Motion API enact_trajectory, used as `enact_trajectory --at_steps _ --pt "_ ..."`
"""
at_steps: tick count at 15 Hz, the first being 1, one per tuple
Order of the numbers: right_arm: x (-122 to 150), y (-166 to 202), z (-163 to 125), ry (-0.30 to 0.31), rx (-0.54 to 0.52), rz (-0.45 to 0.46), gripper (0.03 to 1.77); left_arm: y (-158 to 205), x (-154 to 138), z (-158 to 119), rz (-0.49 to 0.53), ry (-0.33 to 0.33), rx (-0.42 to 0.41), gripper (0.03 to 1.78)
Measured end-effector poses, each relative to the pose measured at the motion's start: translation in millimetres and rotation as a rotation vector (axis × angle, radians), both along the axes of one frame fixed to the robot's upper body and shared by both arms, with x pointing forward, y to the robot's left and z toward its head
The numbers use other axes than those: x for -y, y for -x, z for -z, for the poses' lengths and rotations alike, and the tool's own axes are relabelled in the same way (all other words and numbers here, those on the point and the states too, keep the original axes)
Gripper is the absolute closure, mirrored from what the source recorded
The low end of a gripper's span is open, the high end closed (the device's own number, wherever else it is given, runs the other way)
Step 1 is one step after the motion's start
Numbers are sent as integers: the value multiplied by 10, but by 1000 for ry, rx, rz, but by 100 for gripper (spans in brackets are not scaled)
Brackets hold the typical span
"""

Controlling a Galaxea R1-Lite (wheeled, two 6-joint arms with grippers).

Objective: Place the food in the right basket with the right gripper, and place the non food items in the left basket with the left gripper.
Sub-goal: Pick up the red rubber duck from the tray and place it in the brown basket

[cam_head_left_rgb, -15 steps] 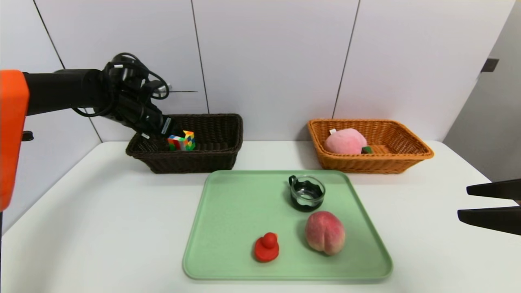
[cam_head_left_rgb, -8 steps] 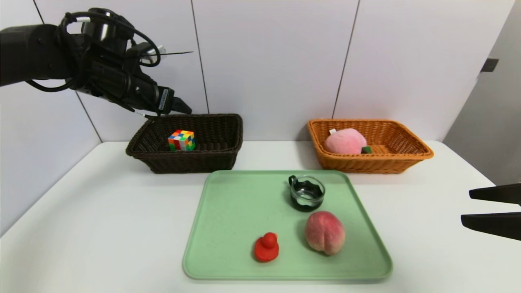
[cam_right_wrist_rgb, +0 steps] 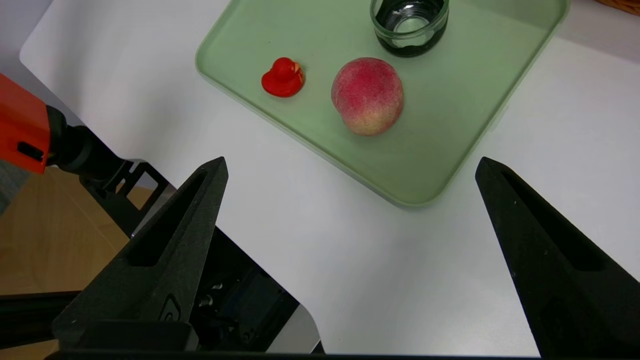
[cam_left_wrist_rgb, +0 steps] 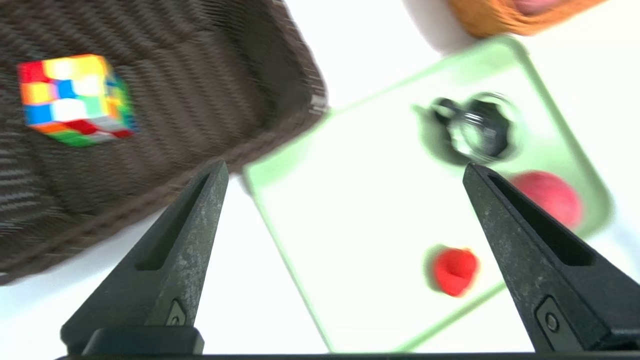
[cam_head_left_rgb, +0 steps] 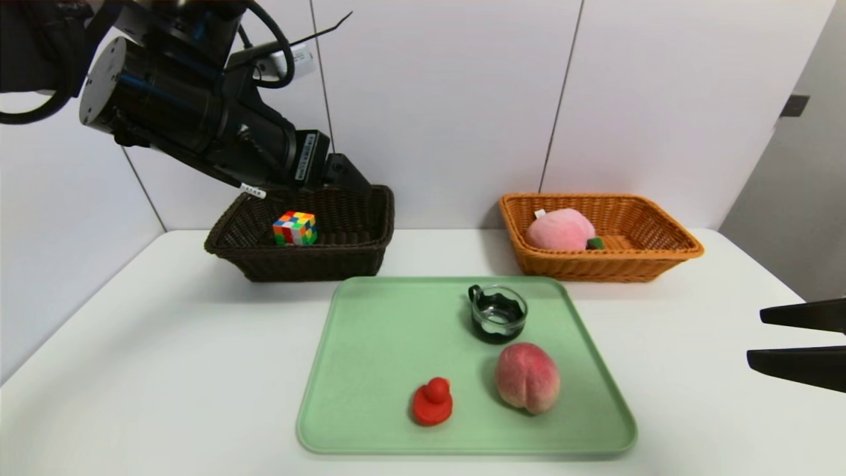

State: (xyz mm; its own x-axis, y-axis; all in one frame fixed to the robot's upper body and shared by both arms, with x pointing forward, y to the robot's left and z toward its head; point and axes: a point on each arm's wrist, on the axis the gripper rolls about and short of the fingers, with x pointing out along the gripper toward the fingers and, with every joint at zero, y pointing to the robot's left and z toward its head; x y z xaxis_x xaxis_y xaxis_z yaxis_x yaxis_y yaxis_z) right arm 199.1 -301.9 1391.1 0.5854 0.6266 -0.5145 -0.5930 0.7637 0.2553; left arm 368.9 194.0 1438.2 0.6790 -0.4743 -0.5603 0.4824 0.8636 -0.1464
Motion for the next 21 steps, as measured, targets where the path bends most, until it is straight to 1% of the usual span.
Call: enact_trajectory --at_steps 2,4,5,8,11,12,16,21 --pt "0 -3 9 2 -3 1 9 130 169 84 10 -22 -35 14" --pt "2 -6 19 3 -7 4 9 262 341 243 13 -70 -79 14" --pt "4 -7 21 2 -8 5 9 328 414 316 21 -84 -105 13" --pt "9 -14 26 2 -11 10 9 495 604 504 50 -95 -191 12" --pt "9 -18 28 3 -13 12 9 535 759 665 43 -104 -268 12" --pt "10 -17 28 4 -13 13 9 544 803 722 49 -118 -286 12" --pt "9 -15 29 2 -14 12 9 639 1000 979 96 -195 -339 12" --pt "12 -6 42 4 -16 13 9 687 1269 1275 112 -298 -359 12"
